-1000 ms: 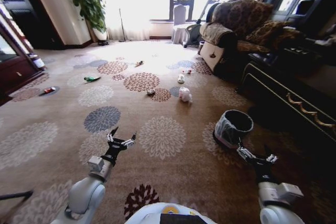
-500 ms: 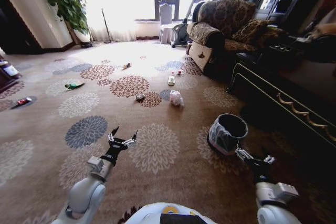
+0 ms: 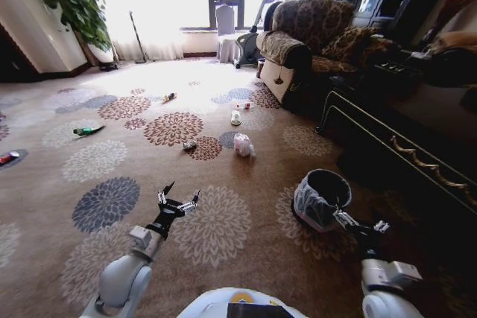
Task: Pick up the trash from the ground and place it into the trash bin.
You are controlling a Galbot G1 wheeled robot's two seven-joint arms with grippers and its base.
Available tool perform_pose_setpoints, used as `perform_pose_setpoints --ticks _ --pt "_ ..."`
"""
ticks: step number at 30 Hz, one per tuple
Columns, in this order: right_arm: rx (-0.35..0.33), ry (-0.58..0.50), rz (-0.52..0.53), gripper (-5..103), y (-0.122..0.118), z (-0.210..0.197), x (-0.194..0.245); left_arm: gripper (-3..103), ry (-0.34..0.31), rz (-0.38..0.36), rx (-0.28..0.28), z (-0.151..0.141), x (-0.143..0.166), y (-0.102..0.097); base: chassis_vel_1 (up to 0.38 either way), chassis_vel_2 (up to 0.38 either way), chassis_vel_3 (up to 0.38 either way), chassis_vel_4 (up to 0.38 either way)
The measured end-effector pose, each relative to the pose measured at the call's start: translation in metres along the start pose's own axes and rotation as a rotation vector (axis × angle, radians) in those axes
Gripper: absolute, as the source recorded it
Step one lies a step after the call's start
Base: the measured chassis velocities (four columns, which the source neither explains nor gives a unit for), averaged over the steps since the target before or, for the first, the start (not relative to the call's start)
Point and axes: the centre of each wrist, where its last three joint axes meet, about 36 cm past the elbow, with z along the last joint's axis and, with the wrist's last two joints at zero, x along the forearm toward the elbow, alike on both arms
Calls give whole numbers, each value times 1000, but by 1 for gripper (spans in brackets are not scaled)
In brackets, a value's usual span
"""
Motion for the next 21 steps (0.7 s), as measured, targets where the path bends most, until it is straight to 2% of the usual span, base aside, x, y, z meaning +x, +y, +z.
perform_pose_setpoints --ticks 6,16,21 --pt "2 13 10 100 -1 1 0 100 4 2 11 4 -1 -1 -85 -69 -79 -84" --pt "5 18 2 100 3 6 0 100 -45 7 46 3 -2 0 -185 -72 -58 -173" --pt "12 27 -11 100 2 8 1 100 -44 3 56 7 -1 -1 -131 29 26 -153"
